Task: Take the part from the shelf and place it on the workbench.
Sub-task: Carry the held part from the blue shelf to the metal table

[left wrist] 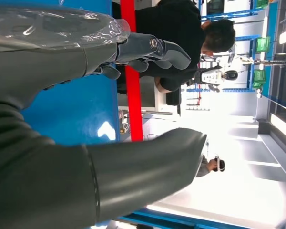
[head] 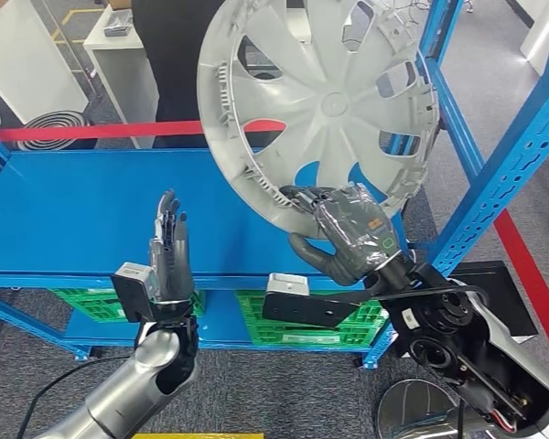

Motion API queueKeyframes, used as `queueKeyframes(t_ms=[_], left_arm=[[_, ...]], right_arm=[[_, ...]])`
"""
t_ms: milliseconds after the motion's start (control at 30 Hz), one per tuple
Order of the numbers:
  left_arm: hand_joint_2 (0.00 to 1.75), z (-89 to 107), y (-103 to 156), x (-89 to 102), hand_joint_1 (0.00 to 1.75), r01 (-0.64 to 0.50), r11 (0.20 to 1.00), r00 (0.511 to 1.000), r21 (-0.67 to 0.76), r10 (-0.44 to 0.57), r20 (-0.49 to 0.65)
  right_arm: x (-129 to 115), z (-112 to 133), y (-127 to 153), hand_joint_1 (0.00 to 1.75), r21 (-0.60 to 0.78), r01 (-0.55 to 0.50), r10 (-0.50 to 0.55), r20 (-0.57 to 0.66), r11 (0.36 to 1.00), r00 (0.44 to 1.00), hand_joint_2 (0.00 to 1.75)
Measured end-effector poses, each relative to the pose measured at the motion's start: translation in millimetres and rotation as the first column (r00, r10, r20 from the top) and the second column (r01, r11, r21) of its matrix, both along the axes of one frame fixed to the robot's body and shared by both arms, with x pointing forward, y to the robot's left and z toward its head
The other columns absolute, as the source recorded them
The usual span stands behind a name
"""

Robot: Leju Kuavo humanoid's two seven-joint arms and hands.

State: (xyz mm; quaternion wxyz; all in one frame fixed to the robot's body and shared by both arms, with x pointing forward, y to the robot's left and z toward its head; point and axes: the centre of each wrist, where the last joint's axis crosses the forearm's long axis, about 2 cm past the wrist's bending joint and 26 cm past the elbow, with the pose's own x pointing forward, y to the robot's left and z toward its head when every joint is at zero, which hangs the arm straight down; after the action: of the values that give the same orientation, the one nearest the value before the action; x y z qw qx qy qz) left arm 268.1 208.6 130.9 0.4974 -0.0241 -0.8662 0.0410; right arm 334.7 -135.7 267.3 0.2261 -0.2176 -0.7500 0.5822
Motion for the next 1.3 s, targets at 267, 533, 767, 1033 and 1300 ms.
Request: queueKeyframes(t_ms=[267, 533, 767, 1033, 1300], left_arm=[[1.75, -0.2, -1.3, 0.3, 0.00, -0.003, 1.000, 1.000, -0.003, 0.003, -0.002], [1.75, 0.1, -2.0, 0.7, 0.00, -0.003, 1.000, 1.000, -0.004, 0.003, -0.001], [1.75, 0.4, -2.1, 2.2, 0.00, -0.006, 1.000, 1.000, 0.006, 0.006, 0.004], [1.75, 0.4, -1.2, 3.9, 0.00, -0.025, 1.000, 1.000, 0.016, 0.025, -0.004], [1.75, -2.0, 0.0, 3.4, 0.00, -0.059, 0.997, 0.998, 0.039, 0.059, 0.009]], right_arm=[[-3.9, 4.7, 1.8, 1.75, 0.013, -0.012, 0.012, 0.014, 1.000, 1.000, 1.75], [-4.7, 5.4, 2.0, 1.75, 0.016, -0.014, 0.013, 0.017, 1.000, 1.000, 1.75], [-4.8, 3.7, 0.4, 1.75, 0.014, -0.008, 0.008, 0.012, 1.000, 1.000, 1.75], [-5.6, 1.8, -0.7, 1.75, 0.013, -0.009, 0.009, 0.007, 1.000, 1.000, 1.75], [-5.9, 1.3, -0.6, 1.75, 0.011, -0.016, 0.016, 0.007, 1.000, 1.000, 1.75]])
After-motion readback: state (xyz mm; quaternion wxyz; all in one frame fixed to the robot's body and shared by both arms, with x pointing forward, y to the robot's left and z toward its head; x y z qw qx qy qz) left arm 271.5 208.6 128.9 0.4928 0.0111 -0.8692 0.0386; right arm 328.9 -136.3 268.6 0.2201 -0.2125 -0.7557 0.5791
